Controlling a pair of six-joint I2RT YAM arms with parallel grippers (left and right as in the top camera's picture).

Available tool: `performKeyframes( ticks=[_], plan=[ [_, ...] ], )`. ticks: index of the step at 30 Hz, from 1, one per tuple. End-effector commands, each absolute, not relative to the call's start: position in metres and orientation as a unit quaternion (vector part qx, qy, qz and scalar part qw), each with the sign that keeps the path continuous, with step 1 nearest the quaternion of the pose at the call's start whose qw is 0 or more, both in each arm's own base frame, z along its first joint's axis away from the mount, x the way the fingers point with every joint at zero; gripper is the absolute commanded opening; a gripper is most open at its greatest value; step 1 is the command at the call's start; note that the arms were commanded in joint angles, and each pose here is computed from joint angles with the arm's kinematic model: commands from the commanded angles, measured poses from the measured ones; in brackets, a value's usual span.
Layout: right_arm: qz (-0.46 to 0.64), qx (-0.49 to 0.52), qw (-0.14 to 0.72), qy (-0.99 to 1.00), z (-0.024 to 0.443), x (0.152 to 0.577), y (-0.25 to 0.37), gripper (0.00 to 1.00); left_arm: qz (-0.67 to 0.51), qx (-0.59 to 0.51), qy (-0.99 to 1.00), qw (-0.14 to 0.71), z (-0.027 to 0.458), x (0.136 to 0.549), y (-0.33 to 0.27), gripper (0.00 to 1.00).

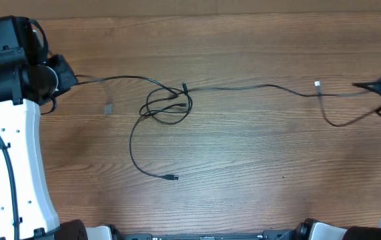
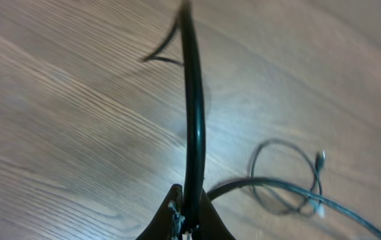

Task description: Untangle cables

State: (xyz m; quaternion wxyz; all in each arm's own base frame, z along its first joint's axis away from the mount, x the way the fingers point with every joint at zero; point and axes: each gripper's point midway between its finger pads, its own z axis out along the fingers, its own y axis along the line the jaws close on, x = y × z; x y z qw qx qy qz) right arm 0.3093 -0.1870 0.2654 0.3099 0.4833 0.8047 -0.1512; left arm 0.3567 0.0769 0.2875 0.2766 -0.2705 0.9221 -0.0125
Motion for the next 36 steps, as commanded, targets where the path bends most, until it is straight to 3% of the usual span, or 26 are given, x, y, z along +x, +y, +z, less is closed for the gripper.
performKeyframes(
  ticks=[1,6,13,17,25,36],
  plan=[
    [-0.171,0.565,0.342,0.731,0.291,0.284,-0.217,0.04,0.021,-0.339,0.883,0.325,0.317,0.348,0.096,0.04],
    [-0.085,0.563,0.345,0.746,0.286,0.299,-0.208,0.04,-0.061,-0.318,0.889,0.324,0.319,0.357,0.067,0.04],
    [0.062,0.346,0.395,0.849,0.304,0.358,-0.147,0.04,-0.223,-0.091,0.92,0.309,0.331,0.361,-0.035,0.04],
    [0.029,0.361,0.386,0.849,0.299,0.351,-0.157,0.04,-0.206,-0.029,0.935,0.288,0.322,0.349,-0.053,0.04],
    [-0.116,0.421,0.371,0.819,0.297,0.324,-0.206,0.04,-0.162,-0.034,0.951,0.26,0.308,0.338,-0.045,0.04],
    [-0.159,0.456,0.321,0.815,0.262,0.325,-0.234,0.04,-0.161,-0.034,0.956,0.245,0.304,0.331,-0.045,0.04]
  ],
)
